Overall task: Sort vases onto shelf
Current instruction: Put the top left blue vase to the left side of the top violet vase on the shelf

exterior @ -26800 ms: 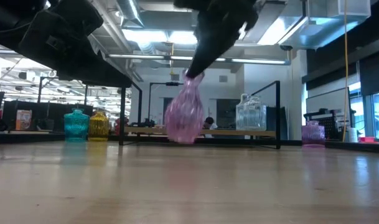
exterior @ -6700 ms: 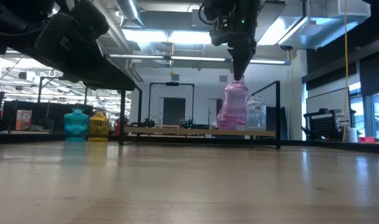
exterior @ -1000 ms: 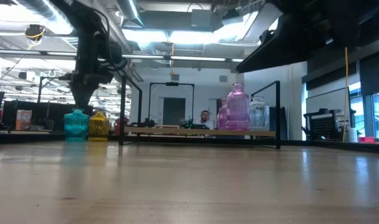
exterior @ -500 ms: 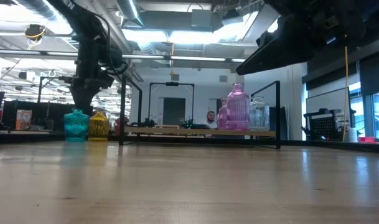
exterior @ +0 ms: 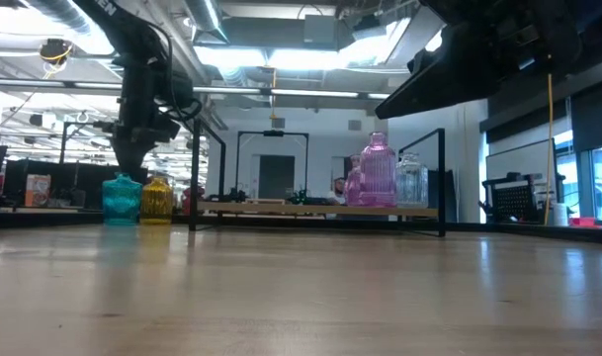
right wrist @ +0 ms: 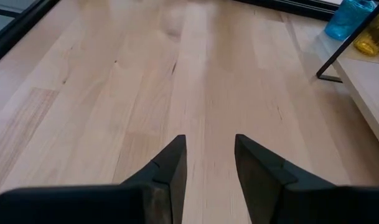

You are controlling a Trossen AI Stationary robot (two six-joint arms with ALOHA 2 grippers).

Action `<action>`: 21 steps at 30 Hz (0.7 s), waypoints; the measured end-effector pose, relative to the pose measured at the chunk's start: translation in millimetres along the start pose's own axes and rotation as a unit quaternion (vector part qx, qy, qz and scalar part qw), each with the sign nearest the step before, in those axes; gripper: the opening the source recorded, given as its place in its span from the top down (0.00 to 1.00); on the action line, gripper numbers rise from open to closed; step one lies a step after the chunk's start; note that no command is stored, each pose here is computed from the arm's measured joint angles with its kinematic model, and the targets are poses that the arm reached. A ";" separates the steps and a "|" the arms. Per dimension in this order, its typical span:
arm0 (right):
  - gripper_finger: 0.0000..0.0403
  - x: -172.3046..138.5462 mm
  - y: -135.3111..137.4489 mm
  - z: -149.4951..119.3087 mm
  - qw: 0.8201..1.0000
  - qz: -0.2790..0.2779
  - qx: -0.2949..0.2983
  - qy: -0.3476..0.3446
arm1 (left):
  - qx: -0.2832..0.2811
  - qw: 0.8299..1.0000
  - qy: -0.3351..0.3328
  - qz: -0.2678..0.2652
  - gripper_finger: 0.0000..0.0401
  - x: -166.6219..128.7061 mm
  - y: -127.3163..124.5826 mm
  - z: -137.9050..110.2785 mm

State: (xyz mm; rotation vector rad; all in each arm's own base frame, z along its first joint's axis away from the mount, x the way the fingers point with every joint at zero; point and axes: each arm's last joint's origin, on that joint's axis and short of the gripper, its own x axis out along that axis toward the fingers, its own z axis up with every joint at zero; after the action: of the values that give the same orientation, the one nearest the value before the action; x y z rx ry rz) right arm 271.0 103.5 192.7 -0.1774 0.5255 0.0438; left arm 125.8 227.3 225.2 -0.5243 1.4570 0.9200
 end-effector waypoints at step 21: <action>0.70 0.0 0.0 0.1 1.000 0.000 0.000 0.000 | 0.029 0.999 0.007 -0.022 0.91 1.2 -2.4 -1.3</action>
State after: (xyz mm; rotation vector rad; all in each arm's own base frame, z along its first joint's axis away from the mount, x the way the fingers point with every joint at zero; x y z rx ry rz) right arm 271.0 103.5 192.9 -0.1778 0.5250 0.0431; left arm 126.8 225.1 223.3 -0.5191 1.4742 0.8388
